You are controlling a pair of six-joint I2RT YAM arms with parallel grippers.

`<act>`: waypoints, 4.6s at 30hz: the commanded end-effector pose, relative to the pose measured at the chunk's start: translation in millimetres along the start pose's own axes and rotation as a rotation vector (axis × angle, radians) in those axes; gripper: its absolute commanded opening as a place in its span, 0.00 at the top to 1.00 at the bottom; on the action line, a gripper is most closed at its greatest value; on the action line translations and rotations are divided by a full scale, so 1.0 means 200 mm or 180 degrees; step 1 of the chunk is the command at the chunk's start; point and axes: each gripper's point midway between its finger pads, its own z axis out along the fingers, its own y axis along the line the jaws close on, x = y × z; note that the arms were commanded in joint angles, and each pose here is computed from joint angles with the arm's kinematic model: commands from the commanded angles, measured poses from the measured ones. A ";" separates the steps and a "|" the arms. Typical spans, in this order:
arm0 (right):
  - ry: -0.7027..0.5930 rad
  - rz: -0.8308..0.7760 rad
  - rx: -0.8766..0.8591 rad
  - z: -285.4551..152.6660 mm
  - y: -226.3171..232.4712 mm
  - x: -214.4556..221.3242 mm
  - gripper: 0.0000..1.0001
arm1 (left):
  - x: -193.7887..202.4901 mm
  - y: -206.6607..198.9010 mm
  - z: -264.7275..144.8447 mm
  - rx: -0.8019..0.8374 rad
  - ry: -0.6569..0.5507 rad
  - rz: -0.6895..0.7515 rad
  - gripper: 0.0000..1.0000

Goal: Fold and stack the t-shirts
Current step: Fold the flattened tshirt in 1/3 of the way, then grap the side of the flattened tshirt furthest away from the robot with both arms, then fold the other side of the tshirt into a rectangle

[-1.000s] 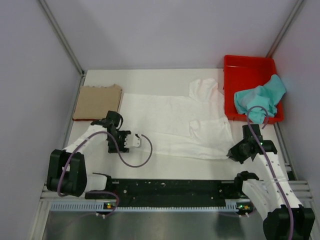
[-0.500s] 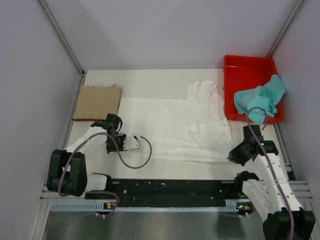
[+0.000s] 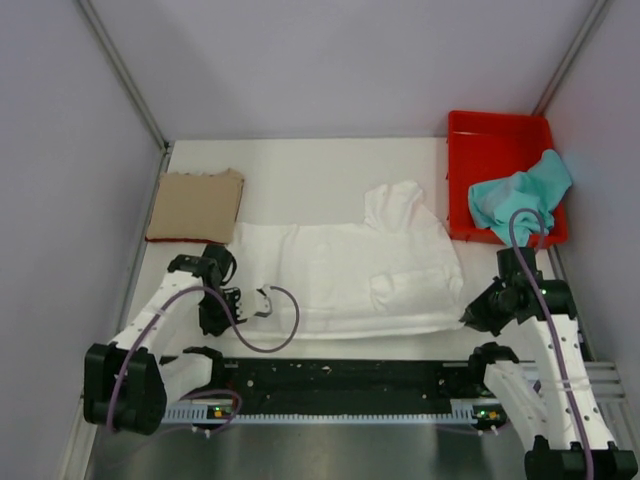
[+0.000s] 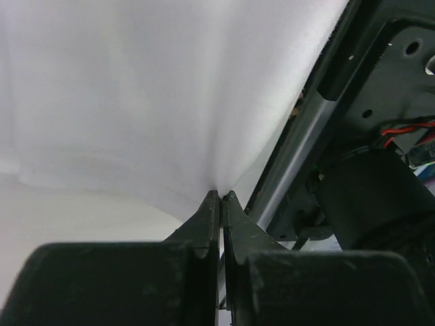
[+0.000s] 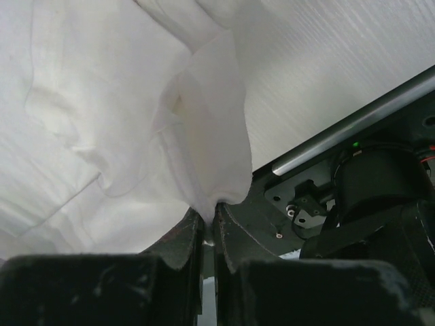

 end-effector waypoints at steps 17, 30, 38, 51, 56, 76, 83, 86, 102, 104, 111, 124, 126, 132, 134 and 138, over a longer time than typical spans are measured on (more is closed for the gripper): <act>-0.1143 -0.1266 -0.1521 -0.42 0.97 -0.61 0.26 | -0.45 0.95 -0.66 -0.1270 -0.0923 -0.1563 0.35; -0.0506 -0.2071 -0.0887 0.44 1.59 -1.02 0.31 | -0.73 1.37 -0.36 -0.0568 -0.1187 -0.0700 0.35; -0.0341 -0.2107 -0.0794 0.84 1.73 -1.11 0.31 | -0.73 1.47 -0.17 -0.0391 -0.1066 -0.0605 0.32; 0.0439 -0.2103 -0.1308 1.08 1.79 -0.84 0.64 | -0.62 1.37 0.04 0.0141 -0.0669 -0.0631 0.50; 0.0470 -0.2221 -0.1603 0.92 1.84 -0.80 1.00 | -0.61 1.27 0.00 0.0313 -0.0654 -0.0613 1.00; 0.0556 -0.2192 -0.1657 0.16 0.96 -0.18 1.00 | -0.45 0.84 -0.34 -0.0365 -0.0621 -0.0784 1.00; 0.0857 -0.1917 -0.1360 0.23 0.70 -0.02 1.00 | -0.33 0.56 -0.17 -0.0007 -0.0348 -0.0841 1.00; 0.0872 -0.1892 -0.1219 0.27 0.63 0.00 1.00 | -0.30 0.50 -0.14 0.0002 -0.0309 -0.0871 1.00; 0.0752 -0.2038 -0.1076 0.26 0.58 -0.03 1.00 | -0.18 0.36 -0.11 -0.0242 -0.0102 -0.0319 0.34; 0.0761 -0.2061 -0.1095 0.26 0.59 -0.03 1.00 | -0.19 0.40 -0.08 -0.0303 -0.0121 -0.0385 0.32; 0.0694 -0.2084 -0.1183 0.23 0.64 -0.05 1.00 | -0.56 0.44 -0.18 -0.0241 -0.0809 -0.0349 0.35; 0.0648 -0.1739 -0.1075 0.55 0.85 -0.29 1.00 | -1.94 -0.10 -0.30 0.0359 -0.2076 0.1675 0.39; 0.0724 -0.1696 -0.1091 0.59 0.87 -0.28 1.00 | -2.01 -0.13 -0.22 0.0442 -0.2127 0.1715 0.38; 0.0752 -0.1693 -0.1010 0.63 0.81 -0.26 1.00 | -2.14 -0.21 0.06 0.0524 -0.2016 0.1901 0.42; 0.0753 -0.1711 -0.1009 0.63 0.80 -0.26 1.00 | -2.18 -0.21 0.11 0.0572 -0.2035 0.1786 0.45; 0.0770 -0.1699 -0.1010 0.64 0.79 -0.25 1.00 | -2.17 -0.23 0.20 0.0698 -0.1975 0.1780 0.47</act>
